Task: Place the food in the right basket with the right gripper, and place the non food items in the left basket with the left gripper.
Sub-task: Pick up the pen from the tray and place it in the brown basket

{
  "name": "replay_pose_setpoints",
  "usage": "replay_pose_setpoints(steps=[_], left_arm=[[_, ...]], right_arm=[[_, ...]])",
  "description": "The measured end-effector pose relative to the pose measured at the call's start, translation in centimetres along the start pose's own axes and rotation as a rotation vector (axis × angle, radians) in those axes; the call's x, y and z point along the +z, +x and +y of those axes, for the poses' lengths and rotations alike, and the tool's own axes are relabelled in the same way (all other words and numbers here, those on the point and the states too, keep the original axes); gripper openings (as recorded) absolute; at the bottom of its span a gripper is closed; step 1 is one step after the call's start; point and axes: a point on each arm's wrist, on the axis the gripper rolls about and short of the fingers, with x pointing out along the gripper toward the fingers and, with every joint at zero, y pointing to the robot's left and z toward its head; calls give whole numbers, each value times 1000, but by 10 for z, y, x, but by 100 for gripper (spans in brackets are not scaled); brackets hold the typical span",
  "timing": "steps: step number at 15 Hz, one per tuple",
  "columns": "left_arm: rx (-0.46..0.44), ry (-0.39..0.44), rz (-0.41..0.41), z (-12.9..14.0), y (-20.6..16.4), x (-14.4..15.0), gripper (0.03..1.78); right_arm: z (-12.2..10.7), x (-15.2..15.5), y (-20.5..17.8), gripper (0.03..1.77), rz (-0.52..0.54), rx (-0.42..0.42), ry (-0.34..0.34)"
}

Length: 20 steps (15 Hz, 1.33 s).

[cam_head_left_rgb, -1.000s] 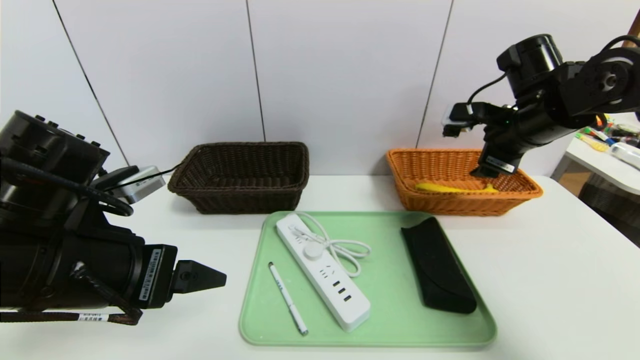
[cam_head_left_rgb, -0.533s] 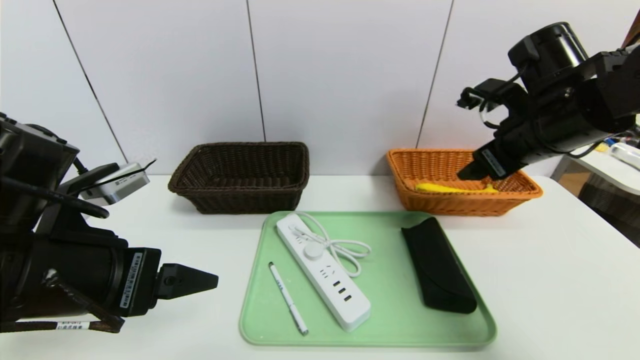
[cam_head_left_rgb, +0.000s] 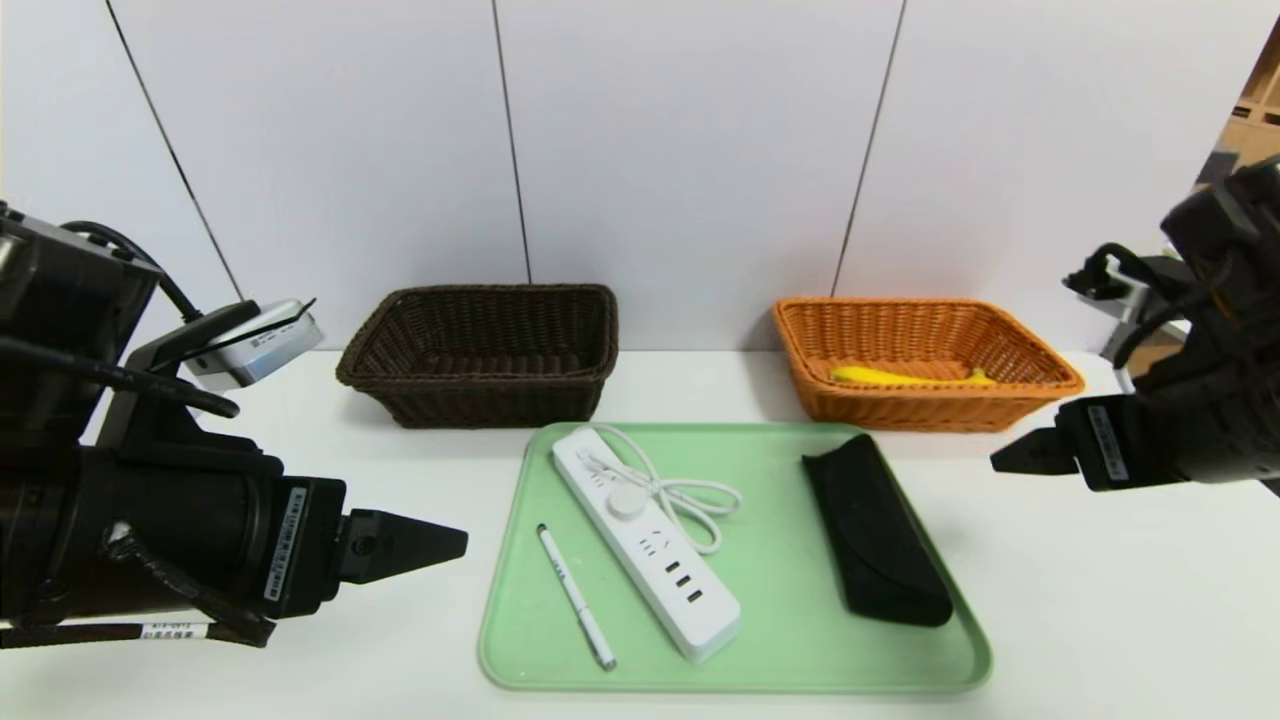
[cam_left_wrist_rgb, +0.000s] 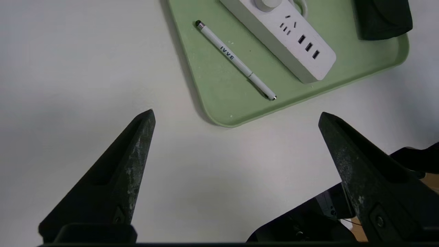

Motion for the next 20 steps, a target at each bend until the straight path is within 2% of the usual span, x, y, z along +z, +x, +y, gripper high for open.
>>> replay_pose_setpoints(steps=[2,4,11,16,20], left_arm=[[-23,18,3,-5,6,1,169],[-41,37,24,-13,13,2,169],[-81,88,118,-39,48,6,169],[-47,3,191,-52,91,14,169],[81,-60,188,-55,125,19,169]], right_arm=[[-4,-21,-9,169,10,39,81],[-3,-33,-17,169,5,62,127],[2,-41,-24,169,-5,93,134],[10,-29,-5,169,-27,102,147],[16,-26,10,169,15,94,134]])
